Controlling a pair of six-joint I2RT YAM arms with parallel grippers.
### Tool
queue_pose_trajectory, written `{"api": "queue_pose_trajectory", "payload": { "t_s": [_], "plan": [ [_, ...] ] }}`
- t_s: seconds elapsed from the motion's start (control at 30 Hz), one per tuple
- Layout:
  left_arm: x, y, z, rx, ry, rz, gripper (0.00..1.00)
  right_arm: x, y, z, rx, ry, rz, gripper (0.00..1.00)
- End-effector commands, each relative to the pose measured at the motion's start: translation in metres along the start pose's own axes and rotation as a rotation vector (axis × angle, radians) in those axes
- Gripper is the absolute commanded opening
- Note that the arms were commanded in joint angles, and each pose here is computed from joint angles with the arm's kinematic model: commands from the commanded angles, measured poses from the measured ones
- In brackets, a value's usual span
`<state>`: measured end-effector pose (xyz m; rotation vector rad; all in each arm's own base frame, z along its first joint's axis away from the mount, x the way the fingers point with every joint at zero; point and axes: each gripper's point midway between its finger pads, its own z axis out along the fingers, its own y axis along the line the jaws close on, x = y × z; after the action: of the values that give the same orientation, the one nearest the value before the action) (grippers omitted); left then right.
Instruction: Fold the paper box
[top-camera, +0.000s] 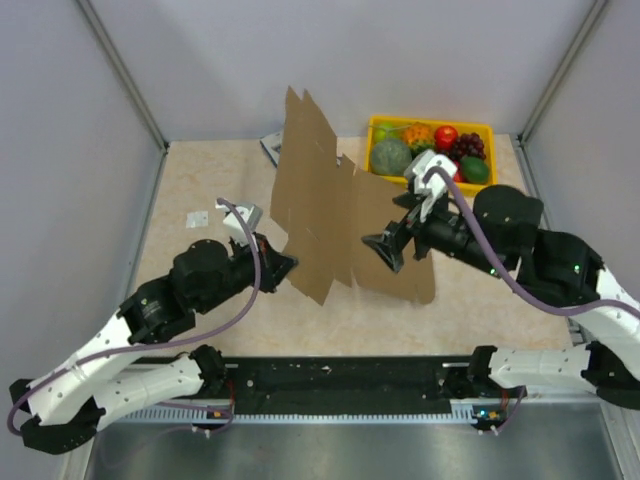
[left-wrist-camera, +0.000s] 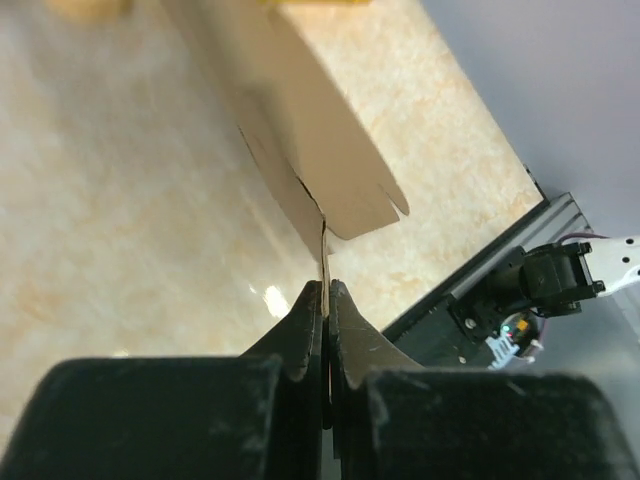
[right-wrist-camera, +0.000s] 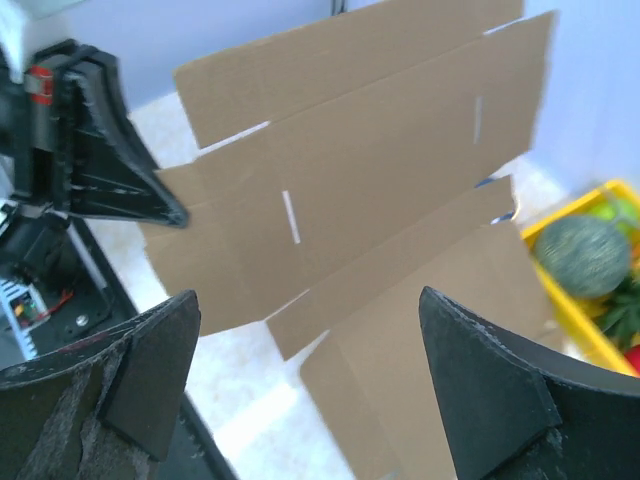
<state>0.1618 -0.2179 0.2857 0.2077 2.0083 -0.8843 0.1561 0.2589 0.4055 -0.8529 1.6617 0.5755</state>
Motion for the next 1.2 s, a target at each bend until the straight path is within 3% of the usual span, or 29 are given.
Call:
{"api": "queue_pose_trajectory", "payload": {
  "t_s": [0.0,0.13,0.27,0.37,0.5,0.57,0.8,1.07,1.17],
  "plan": [
    [-0.04,-0.013,-0.027,0.06,-0.046,0.358,0.0,-0.016,-0.006,0.016,-0.168,0.007,-0.172,0.89],
    [-0.048,-0.018,-0.036,0.081,-0.018,0.483,0.0,-0.028,-0.045,0.051,-0.097,0.036,-0.35,0.89],
    [-0.055,-0.03,-0.049,0.148,-0.022,0.565,0.0,-0.051,-0.05,0.068,-0.104,0.032,-0.454,0.86],
    [-0.057,-0.045,-0.062,0.234,-0.006,0.609,0.0,-0.074,-0.036,0.054,-0.195,-0.041,-0.55,0.84],
    [-0.064,-0.059,-0.076,0.299,-0.001,0.663,0.0,-0.092,-0.032,0.025,-0.191,-0.084,-0.661,0.84],
    [-0.067,-0.062,-0.08,0.314,-0.003,0.695,0.0,-0.098,-0.016,0.012,-0.27,-0.152,-0.804,0.82],
    [-0.065,-0.058,-0.072,0.29,0.062,0.746,0.0,-0.121,-0.016,0.028,-0.245,-0.234,-1.131,0.79],
    [-0.074,-0.061,-0.084,0.296,0.072,0.794,0.0,-0.152,-0.001,0.034,-0.268,-0.332,-1.165,0.78],
    [-0.074,-0.062,-0.085,0.302,0.092,0.807,0.0,-0.153,0.005,0.039,-0.294,-0.332,-1.16,0.6]
  ]
}}
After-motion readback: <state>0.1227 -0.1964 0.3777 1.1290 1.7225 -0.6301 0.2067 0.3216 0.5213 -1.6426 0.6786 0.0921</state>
